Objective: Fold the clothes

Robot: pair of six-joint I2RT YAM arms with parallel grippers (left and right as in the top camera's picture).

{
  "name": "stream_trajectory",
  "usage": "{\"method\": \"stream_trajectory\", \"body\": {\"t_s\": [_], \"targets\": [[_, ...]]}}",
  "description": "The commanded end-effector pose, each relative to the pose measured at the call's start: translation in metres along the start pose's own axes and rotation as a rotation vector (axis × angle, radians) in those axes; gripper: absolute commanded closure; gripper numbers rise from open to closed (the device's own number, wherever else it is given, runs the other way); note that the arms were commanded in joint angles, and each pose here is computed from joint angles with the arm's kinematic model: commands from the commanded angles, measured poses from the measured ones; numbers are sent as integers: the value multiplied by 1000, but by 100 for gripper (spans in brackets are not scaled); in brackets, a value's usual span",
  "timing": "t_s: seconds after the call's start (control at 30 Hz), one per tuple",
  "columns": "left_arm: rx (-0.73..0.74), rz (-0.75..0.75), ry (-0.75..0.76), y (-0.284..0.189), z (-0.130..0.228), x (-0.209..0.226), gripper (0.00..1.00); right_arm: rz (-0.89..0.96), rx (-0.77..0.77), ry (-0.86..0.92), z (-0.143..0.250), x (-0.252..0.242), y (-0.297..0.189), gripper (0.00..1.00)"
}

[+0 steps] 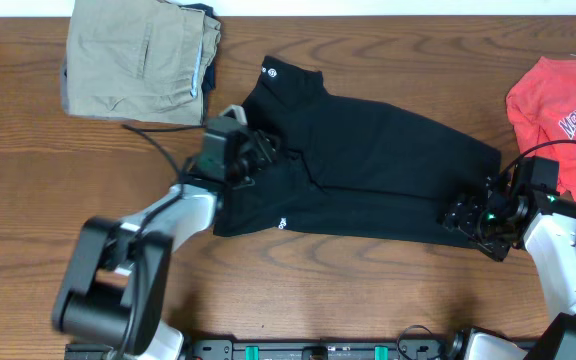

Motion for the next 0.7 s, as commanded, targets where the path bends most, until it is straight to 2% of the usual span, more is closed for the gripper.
{"method": "stream_trajectory", "body": {"t_s": [0.0, 0.07, 0.13, 0.23, 0.27, 0.37, 0.4, 0.53, 0.6, 0.67], "targets": [[75, 105, 22, -28, -3, -21, 59, -43, 9, -23, 2, 6, 1, 20], [153, 66, 15, -34, 9, -16, 59, -89, 3, -28, 0, 10, 0, 20], [245, 6, 21, -34, 26, -8, 59, -130, -14, -36, -3, 13, 0, 26], [362, -104, 41, -32, 51, 6, 59, -148, -48, -49, -8, 15, 0, 48], [384, -138, 48, -31, 58, 10, 59, -143, -56, -52, -9, 15, 0, 51], [403, -246, 59, -23, 71, 23, 59, -120, -67, -41, -11, 13, 0, 55], [410, -264, 60, -20, 74, 26, 60, -105, -66, -39, -11, 12, 0, 62], [436, -323, 41, -11, 80, 41, 59, 21, -40, 43, -7, 0, 4, 78], [415, -417, 44, -10, 80, 54, 60, 88, -22, 76, -4, -6, 6, 81], [368, -581, 22, -15, 81, 72, 60, 110, -16, 78, -2, -9, 8, 80]]}}
Point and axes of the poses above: each gripper's point midway between its finger pads, its own y axis out along the fingers, its own x axis along the line the jaws close on, z = x × y, the point moved 9 cm from there along -y, back along the fingers, and after that the axes turned 6 degrees about -y, right-handed, at the moved point
